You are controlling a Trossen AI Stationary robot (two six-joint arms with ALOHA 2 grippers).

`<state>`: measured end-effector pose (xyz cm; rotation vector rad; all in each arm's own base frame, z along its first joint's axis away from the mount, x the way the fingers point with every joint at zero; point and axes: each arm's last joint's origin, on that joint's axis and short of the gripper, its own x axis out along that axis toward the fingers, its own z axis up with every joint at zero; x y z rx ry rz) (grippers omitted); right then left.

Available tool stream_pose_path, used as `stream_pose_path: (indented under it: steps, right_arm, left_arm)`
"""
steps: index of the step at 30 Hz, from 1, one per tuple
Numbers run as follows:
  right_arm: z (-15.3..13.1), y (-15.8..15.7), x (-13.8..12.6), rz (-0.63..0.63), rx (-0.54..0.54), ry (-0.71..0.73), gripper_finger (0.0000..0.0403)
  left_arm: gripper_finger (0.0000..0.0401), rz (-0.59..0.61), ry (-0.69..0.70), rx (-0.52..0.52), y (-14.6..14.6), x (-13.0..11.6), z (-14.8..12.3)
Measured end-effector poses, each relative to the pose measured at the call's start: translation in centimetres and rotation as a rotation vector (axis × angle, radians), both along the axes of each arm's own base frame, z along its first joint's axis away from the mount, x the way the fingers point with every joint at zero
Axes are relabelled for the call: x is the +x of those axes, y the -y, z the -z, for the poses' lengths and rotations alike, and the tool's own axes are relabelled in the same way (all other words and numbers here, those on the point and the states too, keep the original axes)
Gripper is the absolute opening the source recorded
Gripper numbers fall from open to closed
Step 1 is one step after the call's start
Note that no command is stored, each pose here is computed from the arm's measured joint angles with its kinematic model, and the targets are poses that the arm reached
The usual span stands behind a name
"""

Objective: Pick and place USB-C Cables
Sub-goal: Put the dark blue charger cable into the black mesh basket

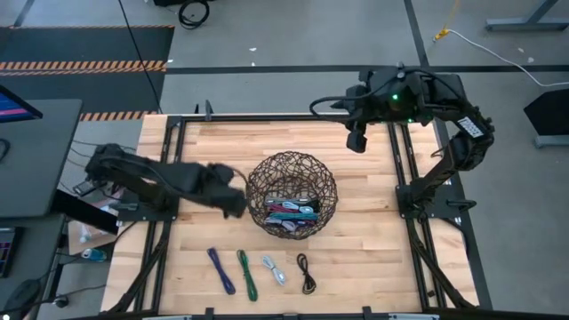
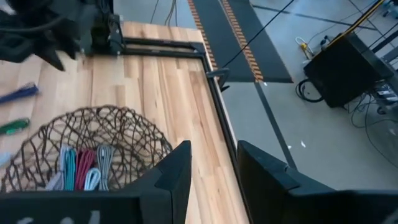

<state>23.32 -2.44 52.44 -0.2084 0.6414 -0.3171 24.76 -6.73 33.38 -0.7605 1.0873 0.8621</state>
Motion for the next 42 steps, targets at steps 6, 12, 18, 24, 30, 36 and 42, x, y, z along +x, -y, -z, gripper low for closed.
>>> stream_pose_path:
  steps: [6, 12, 18, 24, 30, 36, 42]
  right_arm:
    - [0.1, 0.0, -0.1, -0.019, -0.025, -0.026, 0.0135]
    - [0.1, 0.0, -0.1, -0.024, -0.030, -0.029, 0.0135]
    - [0.1, 0.1, -0.1, -0.011, -0.039, -0.026, 0.0135]
    - [0.0, 0.6, -0.1, 0.031, -0.058, -0.028, 0.0135]
    - [0.0, 1.2, -0.2, 0.057, -0.058, -0.027, 0.0135]
    - [0.0, 1.3, -0.2, 0.061, -0.058, -0.026, 0.0135]
    - [0.0, 1.3, -0.3, 0.064, -0.052, -0.026, 0.0135]
  left_arm:
    - [0.0176, 0.002, -0.050, -0.109, 4.3, 0.3, 1.7]
    - [0.0176, -0.148, -0.104, -0.210, 8.4, -0.9, 2.8]
    - [0.0176, -0.406, -0.101, -0.314, 12.2, -2.4, 3.5]
    - [0.0176, -0.503, -0.136, -0.365, 14.1, -2.8, 4.4]
    - [0.0176, -0.528, -0.162, -0.286, 14.6, -1.1, 6.9]
    - [0.0174, -0.518, -0.222, -0.271, 16.5, -0.4, 9.8]
    - [0.0145, -0.508, -0.214, -0.339, 17.5, 0.0, 10.2]
